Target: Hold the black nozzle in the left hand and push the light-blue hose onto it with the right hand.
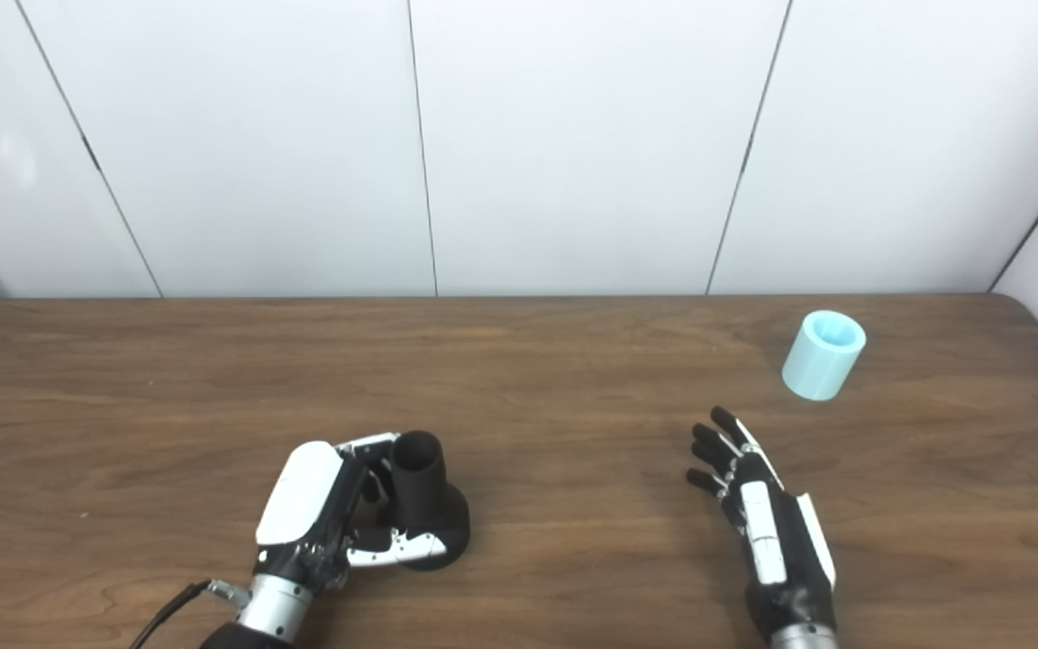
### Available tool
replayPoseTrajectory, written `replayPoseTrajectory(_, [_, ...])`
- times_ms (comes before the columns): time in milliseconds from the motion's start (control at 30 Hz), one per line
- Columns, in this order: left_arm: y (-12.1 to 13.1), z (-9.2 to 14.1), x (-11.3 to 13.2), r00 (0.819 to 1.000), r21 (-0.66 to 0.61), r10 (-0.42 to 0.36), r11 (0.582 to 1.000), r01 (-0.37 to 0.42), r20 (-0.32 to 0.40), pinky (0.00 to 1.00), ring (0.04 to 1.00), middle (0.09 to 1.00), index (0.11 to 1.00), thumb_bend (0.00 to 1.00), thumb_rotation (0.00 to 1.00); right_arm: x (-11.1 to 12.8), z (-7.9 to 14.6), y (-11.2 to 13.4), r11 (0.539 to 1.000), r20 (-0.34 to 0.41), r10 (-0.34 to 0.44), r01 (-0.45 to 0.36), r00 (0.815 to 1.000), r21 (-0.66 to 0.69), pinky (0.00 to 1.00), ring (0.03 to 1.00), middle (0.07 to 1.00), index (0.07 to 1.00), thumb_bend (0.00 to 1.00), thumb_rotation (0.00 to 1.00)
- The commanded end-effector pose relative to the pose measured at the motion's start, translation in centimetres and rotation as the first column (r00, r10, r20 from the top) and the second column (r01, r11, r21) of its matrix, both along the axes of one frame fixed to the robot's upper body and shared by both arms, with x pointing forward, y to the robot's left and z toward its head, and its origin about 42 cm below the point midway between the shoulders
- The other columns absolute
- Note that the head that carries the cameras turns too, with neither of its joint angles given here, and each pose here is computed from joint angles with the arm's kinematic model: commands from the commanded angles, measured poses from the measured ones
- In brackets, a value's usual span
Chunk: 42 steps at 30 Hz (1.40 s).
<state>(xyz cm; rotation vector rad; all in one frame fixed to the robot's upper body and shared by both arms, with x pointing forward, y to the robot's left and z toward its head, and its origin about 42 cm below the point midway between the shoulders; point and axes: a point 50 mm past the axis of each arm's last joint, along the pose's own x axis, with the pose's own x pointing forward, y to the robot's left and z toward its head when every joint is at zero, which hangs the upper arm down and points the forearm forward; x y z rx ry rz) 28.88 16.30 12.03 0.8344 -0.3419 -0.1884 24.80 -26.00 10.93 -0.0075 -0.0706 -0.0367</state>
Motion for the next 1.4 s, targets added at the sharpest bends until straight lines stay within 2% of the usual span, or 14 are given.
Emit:
replayPoseTrajectory(0, [-1.8, -3.2, -2.7, 0.994, -0.027, -0.032, 0.999, 0.029, -0.106, 0.35, 0.432, 0.519, 0.484, 0.47, 0.0, -0.1, -0.5, 1.4, 0.999, -0.026, 0.031, -0.03, 0.999, 0.025, 0.77, 0.855, 0.853, 0.887, 0.53, 0.91])
replayPoseTrajectory(33, [-1.8, -3.2, -2.7, 0.994, -0.029, -0.04, 0.999, 0.037, -0.106, 0.35, 0.433, 0.519, 0.484, 0.47, 0.0, 0.2, 0.2, 1.3, 0.999, -0.009, 0.029, -0.029, 1.0, 0.024, 0.76, 0.854, 0.853, 0.888, 0.53, 0.9])
replayPoseTrajectory(100, [-1.8, -3.1, -2.7, 0.993, -0.027, -0.049, 0.999, 0.047, -0.111, 0.35, 0.437, 0.515, 0.486, 0.48, 0.0, 0.5, 1.4, 1.1, 0.999, 0.02, 0.027, -0.027, 0.999, 0.017, 0.76, 0.86, 0.864, 0.885, 0.53, 0.75])
replayPoseTrajectory(267, [-1.8, -3.2, -2.6, 0.992, -0.021, -0.07, 0.997, 0.068, -0.102, 0.35, 0.442, 0.507, 0.483, 0.48, 0.0, 1.4, 4.9, 0.0, 0.999, 0.088, -0.009, 0.012, 0.996, -0.041, 0.78, 0.874, 0.868, 0.878, 0.58, 0.52])
replayPoseTrajectory(333, [-1.7, -3.1, -2.6, 0.992, -0.023, -0.074, 0.997, 0.072, -0.1, 0.34, 0.435, 0.508, 0.485, 0.48, 0.0, 2.1, 6.9, -0.7, 0.989, 0.134, -0.029, 0.048, 0.991, -0.142, 0.73, 0.839, 0.842, 0.862, 0.64, 0.5])
replayPoseTrajectory(433, [-1.7, -3.2, -2.5, 0.992, -0.027, -0.077, 0.997, 0.075, -0.103, 0.34, 0.432, 0.512, 0.485, 0.48, 0.0, 3.2, 9.4, -2.0, 0.96, 0.184, -0.046, 0.095, 0.982, -0.263, 0.66, 0.793, 0.811, 0.846, 0.61, 0.45])
replayPoseTrajectory(567, [-1.7, -3.7, -2.5, 0.992, -0.028, -0.083, 0.996, 0.081, -0.097, 0.34, 0.414, 0.508, 0.498, 0.47, 0.0, 4.7, 12.3, -4.2, 0.928, 0.245, -0.045, 0.131, 0.969, -0.348, 0.75, 0.821, 0.823, 0.847, 0.63, 0.37])
replayPoseTrajectory(733, [-1.3, -3.9, -2.7, 0.99, -0.034, -0.085, 0.996, 0.081, -0.116, 0.34, 0.42, 0.504, 0.496, 0.47, 0.0, 6.1, 15.1, -5.9, 0.865, 0.297, -0.049, 0.189, 0.954, -0.465, 0.68, 0.804, 0.826, 0.84, 0.69, 0.34])
replayPoseTrajectory(833, [-1.1, -3.9, -2.6, 0.988, -0.031, -0.082, 0.996, 0.078, -0.13, 0.34, 0.417, 0.512, 0.493, 0.47, 0.0, 7.0, 16.7, -6.7, 0.733, 0.338, -0.019, 0.243, 0.941, -0.636, 0.68, 0.797, 0.826, 0.841, 0.68, 0.32])
replayPoseTrajectory(933, [-0.7, -4.0, -2.6, 0.988, -0.03, -0.083, 0.996, 0.079, -0.131, 0.34, 0.415, 0.505, 0.494, 0.47, 0.0, 8.1, 18.2, -7.2, 0.587, 0.363, 0.016, 0.285, 0.932, -0.758, 0.76, 0.822, 0.837, 0.832, 0.67, 0.27])
replayPoseTrajectory(1067, [-0.2, -4.1, -2.4, 0.988, -0.021, -0.087, 0.996, 0.085, -0.127, 0.34, 0.419, 0.507, 0.489, 0.47, 0.0, 10.3, 19.3, -8.1, 0.4, 0.355, 0.028, 0.315, 0.934, -0.861, 0.85, 0.885, 0.839, 0.809, 0.75, 0.23])
replayPoseTrajectory(1167, [0.0, -4.2, -2.2, 0.987, -0.021, -0.087, 0.996, 0.085, -0.136, 0.34, 0.422, 0.513, 0.484, 0.47, 0.0, 12.6, 19.4, -9.2, 0.252, 0.256, 0.005, 0.246, 0.967, -0.936, 0.96, 0.951, 0.86, 0.82, 0.81, 0.25])
replayPoseTrajectory(1267, [0.2, -4.4, -2.2, 0.985, -0.031, -0.089, 0.996, 0.086, -0.145, 0.34, 0.414, 0.512, 0.495, 0.47, 0.0, 14.4, 18.7, -10.6, 0.164, 0.133, -0.056, 0.141, 0.99, -0.976, 1.0, 0.991, 0.894, 0.855, 0.85, 0.25])
replayPoseTrajectory(1367, [0.3, -4.5, -2.1, 0.984, -0.037, -0.094, 0.995, 0.089, -0.152, 0.33, 0.41, 0.515, 0.498, 0.47, 0.0, 15.9, 17.6, -11.7, 0.101, 0.04, -0.124, 0.053, 0.992, -0.993, 1.0, 1.0, 0.915, 0.873, 0.9, 0.28])
